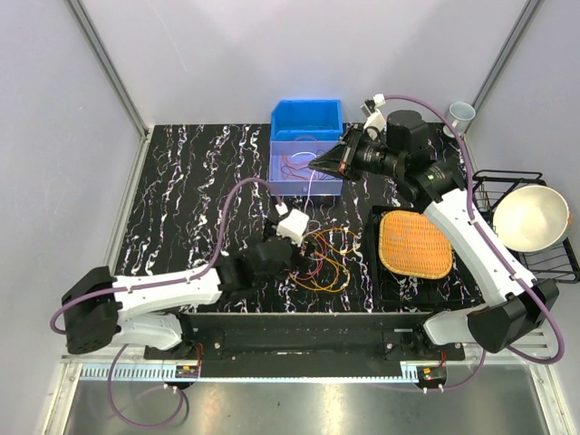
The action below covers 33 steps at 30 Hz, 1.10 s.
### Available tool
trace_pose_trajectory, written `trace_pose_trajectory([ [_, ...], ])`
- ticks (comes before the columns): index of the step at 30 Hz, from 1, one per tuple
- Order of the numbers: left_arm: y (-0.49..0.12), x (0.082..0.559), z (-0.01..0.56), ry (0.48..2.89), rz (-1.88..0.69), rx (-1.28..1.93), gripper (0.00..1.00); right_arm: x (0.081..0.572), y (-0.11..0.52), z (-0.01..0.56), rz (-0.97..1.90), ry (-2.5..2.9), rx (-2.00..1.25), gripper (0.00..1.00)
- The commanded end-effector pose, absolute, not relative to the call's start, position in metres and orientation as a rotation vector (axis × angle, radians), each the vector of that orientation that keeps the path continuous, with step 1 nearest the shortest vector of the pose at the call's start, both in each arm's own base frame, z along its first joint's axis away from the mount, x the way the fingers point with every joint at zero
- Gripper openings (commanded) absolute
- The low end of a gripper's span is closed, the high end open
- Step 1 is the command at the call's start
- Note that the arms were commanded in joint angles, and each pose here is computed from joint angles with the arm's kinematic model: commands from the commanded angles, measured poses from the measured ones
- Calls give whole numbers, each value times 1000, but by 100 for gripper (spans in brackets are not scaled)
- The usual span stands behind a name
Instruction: Untangle the cables
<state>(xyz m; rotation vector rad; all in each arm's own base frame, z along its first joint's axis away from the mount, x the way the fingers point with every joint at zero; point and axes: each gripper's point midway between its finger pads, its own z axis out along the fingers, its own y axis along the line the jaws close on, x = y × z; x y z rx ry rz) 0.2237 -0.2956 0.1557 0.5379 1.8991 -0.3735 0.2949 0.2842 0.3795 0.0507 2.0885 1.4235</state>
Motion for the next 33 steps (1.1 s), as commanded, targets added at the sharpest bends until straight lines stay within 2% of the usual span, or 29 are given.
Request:
trace_pose_trajectory([
  [1,-330,240,191,1790,-420,501,82,288,286,401,1472,2047,7,0],
  [3,-335,245,181,1803,-391,504,72,287,286,401,1474,2049,5,0],
  [4,-335,248,181,1800,-370,494,55,287,286,401,1474,2049,5,0],
  [6,-338,252,175,1804,-343,494,38,285,285,402,1474,2046,-1,0],
  [7,-339,255,177,1800,-332,486,21,285,284,401,1469,2053,1,0],
  [8,-340,256,178,1796,-331,484,13,285,283,401,1470,2051,0,0],
  [10,-341,258,184,1787,-328,473,0,286,282,399,1465,2054,1,0],
  [11,-341,258,185,1786,-329,477,0,285,281,399,1464,2052,2,0],
  [16,-336,246,209,1766,-396,476,0,295,270,396,1440,2047,25,0],
  [23,-281,219,258,1715,-530,335,0,315,256,387,1395,2053,75,0],
  [28,-255,209,256,1721,-519,328,1,319,257,387,1394,2050,85,0],
  [29,-256,207,255,1724,-527,348,12,318,257,389,1398,2046,81,0],
  [30,-255,206,247,1735,-513,366,50,318,257,390,1399,2043,80,0],
  [32,-258,205,239,1750,-518,386,76,317,257,394,1399,2032,76,0],
  [33,-259,205,233,1755,-512,399,81,316,257,399,1405,2023,74,0],
])
